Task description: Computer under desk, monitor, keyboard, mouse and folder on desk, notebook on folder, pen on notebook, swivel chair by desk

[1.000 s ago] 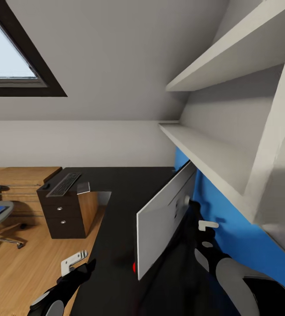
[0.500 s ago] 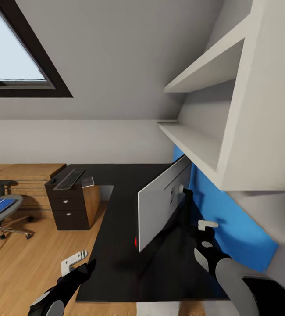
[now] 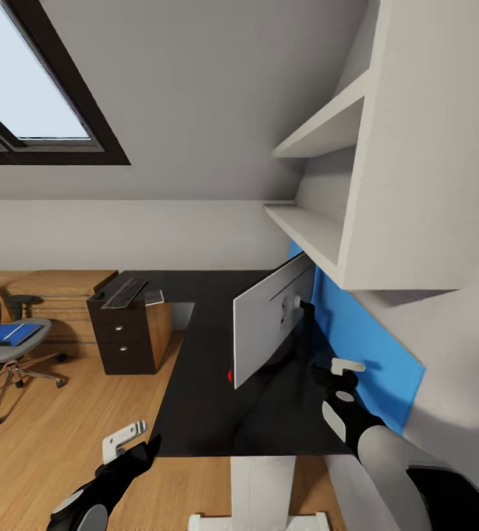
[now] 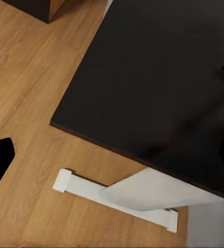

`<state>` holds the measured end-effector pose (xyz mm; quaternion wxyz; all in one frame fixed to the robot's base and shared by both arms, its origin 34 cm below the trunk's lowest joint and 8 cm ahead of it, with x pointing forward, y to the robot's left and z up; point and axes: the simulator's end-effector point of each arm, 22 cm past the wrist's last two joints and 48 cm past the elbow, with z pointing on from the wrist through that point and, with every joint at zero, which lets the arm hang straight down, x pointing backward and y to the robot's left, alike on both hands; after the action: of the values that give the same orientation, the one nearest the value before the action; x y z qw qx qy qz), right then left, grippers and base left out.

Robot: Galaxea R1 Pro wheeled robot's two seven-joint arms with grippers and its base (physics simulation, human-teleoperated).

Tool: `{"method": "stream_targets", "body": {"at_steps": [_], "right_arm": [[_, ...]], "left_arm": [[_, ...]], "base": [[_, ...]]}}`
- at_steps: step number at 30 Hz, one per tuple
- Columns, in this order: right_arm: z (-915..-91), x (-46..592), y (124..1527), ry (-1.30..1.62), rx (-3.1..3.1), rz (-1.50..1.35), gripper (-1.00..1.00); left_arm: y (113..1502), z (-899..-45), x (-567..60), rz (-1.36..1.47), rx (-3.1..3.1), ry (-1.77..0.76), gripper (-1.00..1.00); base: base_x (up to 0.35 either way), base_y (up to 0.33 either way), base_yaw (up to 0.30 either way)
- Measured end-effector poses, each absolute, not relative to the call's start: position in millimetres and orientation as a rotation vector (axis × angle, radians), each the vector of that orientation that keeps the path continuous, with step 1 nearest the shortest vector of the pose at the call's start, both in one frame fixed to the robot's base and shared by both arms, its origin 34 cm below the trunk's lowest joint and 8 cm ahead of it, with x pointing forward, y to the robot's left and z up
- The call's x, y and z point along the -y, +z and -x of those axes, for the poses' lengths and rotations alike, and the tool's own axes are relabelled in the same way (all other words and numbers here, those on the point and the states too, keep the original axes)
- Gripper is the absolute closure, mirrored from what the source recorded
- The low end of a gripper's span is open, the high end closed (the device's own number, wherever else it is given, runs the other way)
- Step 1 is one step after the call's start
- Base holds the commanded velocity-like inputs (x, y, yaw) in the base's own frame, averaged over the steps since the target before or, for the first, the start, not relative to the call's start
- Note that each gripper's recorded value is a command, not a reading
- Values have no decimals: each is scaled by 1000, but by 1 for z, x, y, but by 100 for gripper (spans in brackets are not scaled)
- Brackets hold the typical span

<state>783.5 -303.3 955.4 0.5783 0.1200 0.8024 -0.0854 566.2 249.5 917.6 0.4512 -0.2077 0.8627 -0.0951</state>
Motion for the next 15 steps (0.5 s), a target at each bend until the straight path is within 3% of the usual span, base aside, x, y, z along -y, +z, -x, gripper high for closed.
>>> {"method": "stream_targets", "body": {"at_steps": [6,11,15], "right_arm": [[-783,301,974,-155,-1880,-335,-100],[-739,295,979,-124,-1910,-339,-100],[-696,282,978,-101,-1956,-316,-100]], "left_arm": [[918,-566,-249,514,-2132,-236,-100],[918,-566,-249,514,-2132,-238,-100],[918,-566,-249,515,-2132,-238,-100]], "base": [[-173,0,0],[-43,0,0],[22,139,0]]}}
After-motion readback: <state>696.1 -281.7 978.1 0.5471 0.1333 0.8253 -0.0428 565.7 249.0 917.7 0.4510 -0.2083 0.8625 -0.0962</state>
